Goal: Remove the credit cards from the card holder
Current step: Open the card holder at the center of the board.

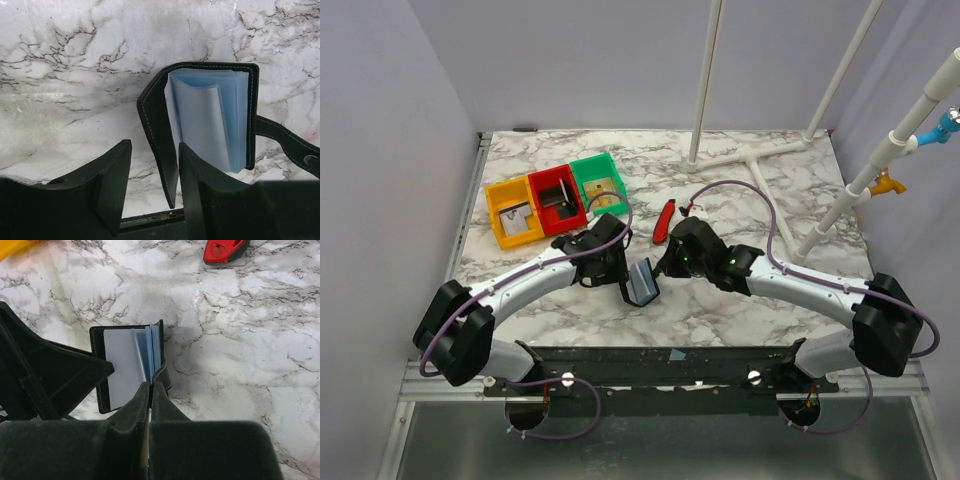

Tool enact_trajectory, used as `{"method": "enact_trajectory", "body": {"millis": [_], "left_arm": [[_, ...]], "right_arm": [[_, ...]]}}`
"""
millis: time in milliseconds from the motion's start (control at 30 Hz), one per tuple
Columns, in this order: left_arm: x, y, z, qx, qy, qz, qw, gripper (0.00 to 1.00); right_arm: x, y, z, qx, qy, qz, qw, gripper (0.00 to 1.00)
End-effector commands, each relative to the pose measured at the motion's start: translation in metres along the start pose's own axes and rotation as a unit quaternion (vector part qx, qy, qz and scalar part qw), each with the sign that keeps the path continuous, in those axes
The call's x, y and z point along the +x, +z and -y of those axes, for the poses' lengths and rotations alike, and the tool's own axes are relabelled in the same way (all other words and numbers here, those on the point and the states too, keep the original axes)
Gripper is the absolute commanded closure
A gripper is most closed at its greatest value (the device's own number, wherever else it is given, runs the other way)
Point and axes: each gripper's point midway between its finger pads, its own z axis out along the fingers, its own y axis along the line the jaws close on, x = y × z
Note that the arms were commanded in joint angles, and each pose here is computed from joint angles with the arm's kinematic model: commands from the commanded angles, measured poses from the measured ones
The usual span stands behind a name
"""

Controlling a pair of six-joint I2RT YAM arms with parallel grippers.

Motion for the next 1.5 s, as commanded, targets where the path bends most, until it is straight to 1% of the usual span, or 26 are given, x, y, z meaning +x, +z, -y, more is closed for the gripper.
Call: {"method": "enact_trajectory", "body": {"millis": [0, 133, 333, 533, 567, 700, 767, 900, 1200, 1467], "left_arm": [[0.000, -0.002, -0.008, -0.012, 0.011, 0.008, 1.000, 0.55], [0.004, 0.002, -0.009, -0.012, 0.011, 0.003, 1.000, 0.57], [0.009, 0.013, -0.013, -0.023, 0.013, -0.007, 1.000, 0.64], [0.008, 0.016, -0.025, -0.047, 0.013, -0.004, 0.999, 0.63], [0.007, 0.015, -0.027, -0.049, 0.013, -0.002, 0.999, 0.62], [-0.001, 0.006, -0.033, -0.053, 0.012, 0.013, 0.998, 0.53], [-0.006, 0.000, -0.032, -0.051, 0.013, 0.021, 0.998, 0.52], [-0.010, -0.006, -0.022, -0.026, 0.013, 0.025, 0.999, 0.52], [-0.007, 0.002, 0.002, 0.027, 0.004, 0.009, 1.000, 0.55], [-0.005, 0.010, 0.001, 0.023, -0.005, 0.006, 1.000, 0.58]], "right_arm": [[-0.008, -0.007, -0.001, 0.005, -0.004, 0.014, 1.000, 0.99], [-0.012, -0.009, -0.003, 0.003, -0.005, 0.018, 1.000, 0.99], [-0.015, -0.011, -0.006, 0.001, -0.008, 0.020, 1.000, 0.99], [-0.021, -0.015, -0.010, -0.003, -0.010, 0.025, 1.000, 0.99], [-0.022, -0.016, -0.011, -0.004, -0.011, 0.026, 1.000, 0.99], [-0.024, -0.016, -0.013, -0.005, -0.013, 0.027, 1.000, 0.99], [-0.024, -0.016, -0.014, -0.006, -0.014, 0.026, 1.000, 0.99], [-0.024, -0.014, -0.014, -0.006, -0.014, 0.025, 1.000, 0.99], [-0.027, -0.015, -0.020, -0.014, -0.015, 0.024, 1.000, 0.99], [-0.029, -0.013, -0.029, -0.020, -0.019, 0.023, 0.999, 0.99]]}}
